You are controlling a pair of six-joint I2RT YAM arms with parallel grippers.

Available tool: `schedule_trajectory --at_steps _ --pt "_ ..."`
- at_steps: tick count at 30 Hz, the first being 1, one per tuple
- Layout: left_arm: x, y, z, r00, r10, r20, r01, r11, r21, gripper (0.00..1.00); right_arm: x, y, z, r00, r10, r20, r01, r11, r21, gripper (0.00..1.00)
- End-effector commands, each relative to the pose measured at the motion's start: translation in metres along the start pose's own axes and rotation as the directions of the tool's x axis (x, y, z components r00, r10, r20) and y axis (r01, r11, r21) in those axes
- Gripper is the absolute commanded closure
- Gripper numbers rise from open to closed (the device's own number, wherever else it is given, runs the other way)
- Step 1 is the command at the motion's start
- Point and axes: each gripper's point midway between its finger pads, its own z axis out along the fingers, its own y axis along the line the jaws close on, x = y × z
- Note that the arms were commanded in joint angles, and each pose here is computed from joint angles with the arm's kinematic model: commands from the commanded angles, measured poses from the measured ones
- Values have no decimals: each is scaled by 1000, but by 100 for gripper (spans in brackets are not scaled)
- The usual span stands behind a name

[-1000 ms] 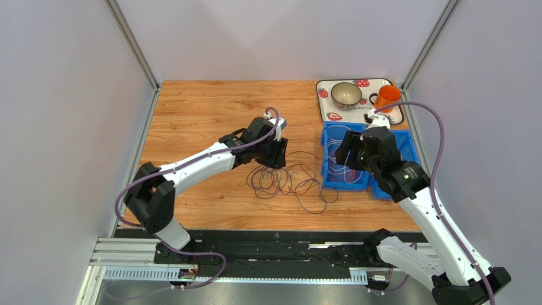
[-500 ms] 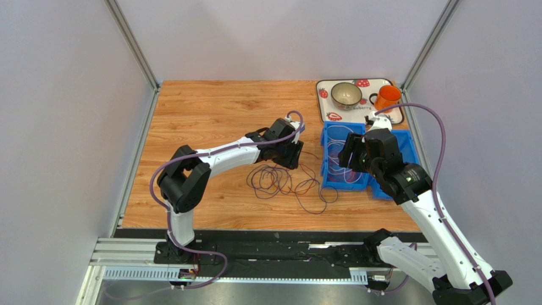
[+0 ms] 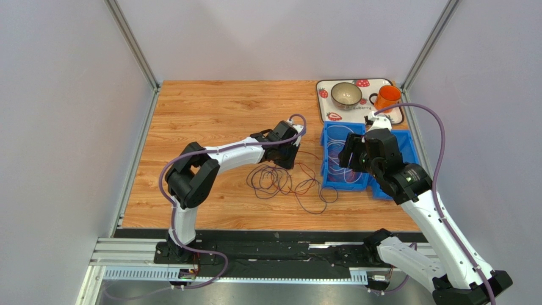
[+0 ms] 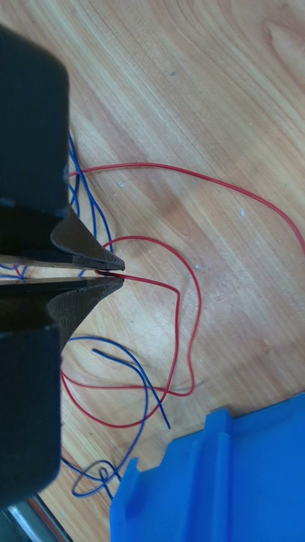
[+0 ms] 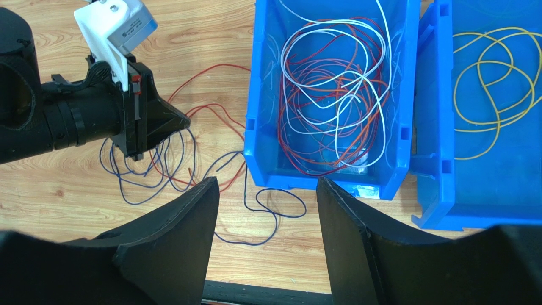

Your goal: Untangle the cables

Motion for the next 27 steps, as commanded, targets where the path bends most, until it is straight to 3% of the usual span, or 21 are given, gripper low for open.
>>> schedule_trajectory --at_steps 1,10,17,22,27 --pt "-25 -5 -1 998 38 49 -38 999 -2 100 -8 -1 -4 999 -2 35 2 1000 3 38" --pt "-112 -2 -115 962 144 231 -107 981 -164 100 -16 9 -15 998 35 54 -32 998 -52 38" --pt "-166 -8 -215 901 225 370 -139 959 -246 100 -20 18 -24 995 74 70 -66 992 -109 39" --pt "-205 -16 -291 832 249 496 -124 955 -271 100 -21 23 -31 993 90 72 -79 986 -145 39" --pt "-232 -28 -386 704 264 659 -101 956 -275 100 -19 24 -34 993 100 69 -89 984 -157 39"
